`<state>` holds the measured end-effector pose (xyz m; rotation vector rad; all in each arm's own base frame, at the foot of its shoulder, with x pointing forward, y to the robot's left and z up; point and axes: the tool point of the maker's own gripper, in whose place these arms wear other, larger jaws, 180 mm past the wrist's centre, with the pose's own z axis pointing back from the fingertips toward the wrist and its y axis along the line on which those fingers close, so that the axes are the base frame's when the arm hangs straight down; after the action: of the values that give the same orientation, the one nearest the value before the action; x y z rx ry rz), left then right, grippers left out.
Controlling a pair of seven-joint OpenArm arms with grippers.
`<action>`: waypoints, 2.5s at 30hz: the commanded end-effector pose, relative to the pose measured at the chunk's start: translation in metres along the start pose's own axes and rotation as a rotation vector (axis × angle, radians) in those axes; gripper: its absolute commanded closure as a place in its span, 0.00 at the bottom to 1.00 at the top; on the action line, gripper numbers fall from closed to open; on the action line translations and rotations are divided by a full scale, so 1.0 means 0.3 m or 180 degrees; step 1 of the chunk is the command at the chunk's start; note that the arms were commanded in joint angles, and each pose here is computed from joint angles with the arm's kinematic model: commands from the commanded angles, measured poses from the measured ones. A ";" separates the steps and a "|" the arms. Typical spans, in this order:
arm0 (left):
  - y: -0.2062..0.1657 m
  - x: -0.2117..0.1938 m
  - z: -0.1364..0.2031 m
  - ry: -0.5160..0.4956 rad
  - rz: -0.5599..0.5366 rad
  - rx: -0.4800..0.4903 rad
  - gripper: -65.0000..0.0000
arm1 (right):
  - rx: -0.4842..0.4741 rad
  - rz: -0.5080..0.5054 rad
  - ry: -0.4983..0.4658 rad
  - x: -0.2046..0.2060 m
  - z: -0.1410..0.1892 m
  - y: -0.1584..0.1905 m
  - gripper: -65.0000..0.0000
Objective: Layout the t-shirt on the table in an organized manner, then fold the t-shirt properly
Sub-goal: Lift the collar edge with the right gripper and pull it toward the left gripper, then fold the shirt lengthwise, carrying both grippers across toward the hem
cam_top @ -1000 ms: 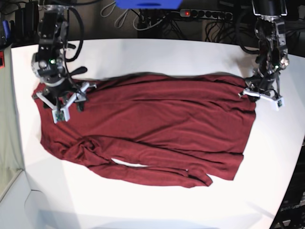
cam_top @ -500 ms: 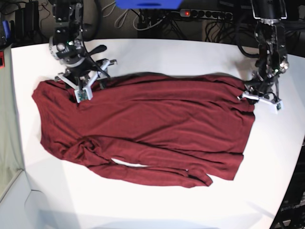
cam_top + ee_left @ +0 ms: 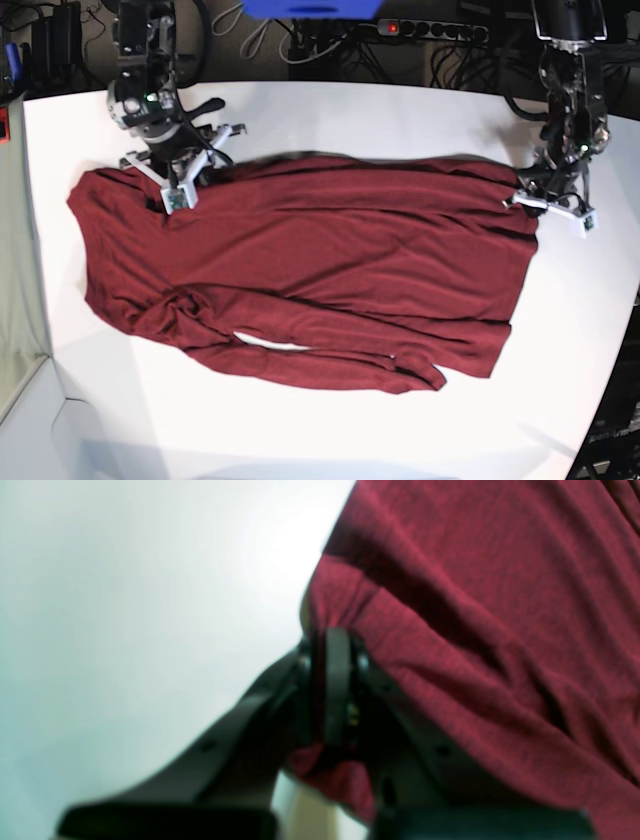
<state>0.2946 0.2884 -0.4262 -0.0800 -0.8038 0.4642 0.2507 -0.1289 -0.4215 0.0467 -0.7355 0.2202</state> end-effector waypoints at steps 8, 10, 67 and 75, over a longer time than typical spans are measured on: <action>0.020 0.113 0.016 -0.0222 0.0000 0.0026 1.00 | -0.0153 -0.0036 -0.0194 0.035 0.071 -0.049 1.00; 0.043 0.138 0.024 -0.0287 0.0068 0.0071 1.00 | -0.0186 -0.0023 -0.0276 0.058 0.101 -0.054 1.00; 0.075 0.154 0.028 -0.0338 0.0108 0.0145 1.00 | 0.0455 -0.0192 -0.0041 0.007 -0.010 0.244 0.56; 0.070 0.164 0.033 -0.0364 0.0127 0.0124 1.00 | 0.0431 -0.0202 -0.0048 -0.006 0.021 0.241 1.00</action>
<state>0.2992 0.3190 -0.4084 -0.0462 -0.8501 0.5297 0.2276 -0.0602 -0.4258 0.1951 -0.7150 0.2159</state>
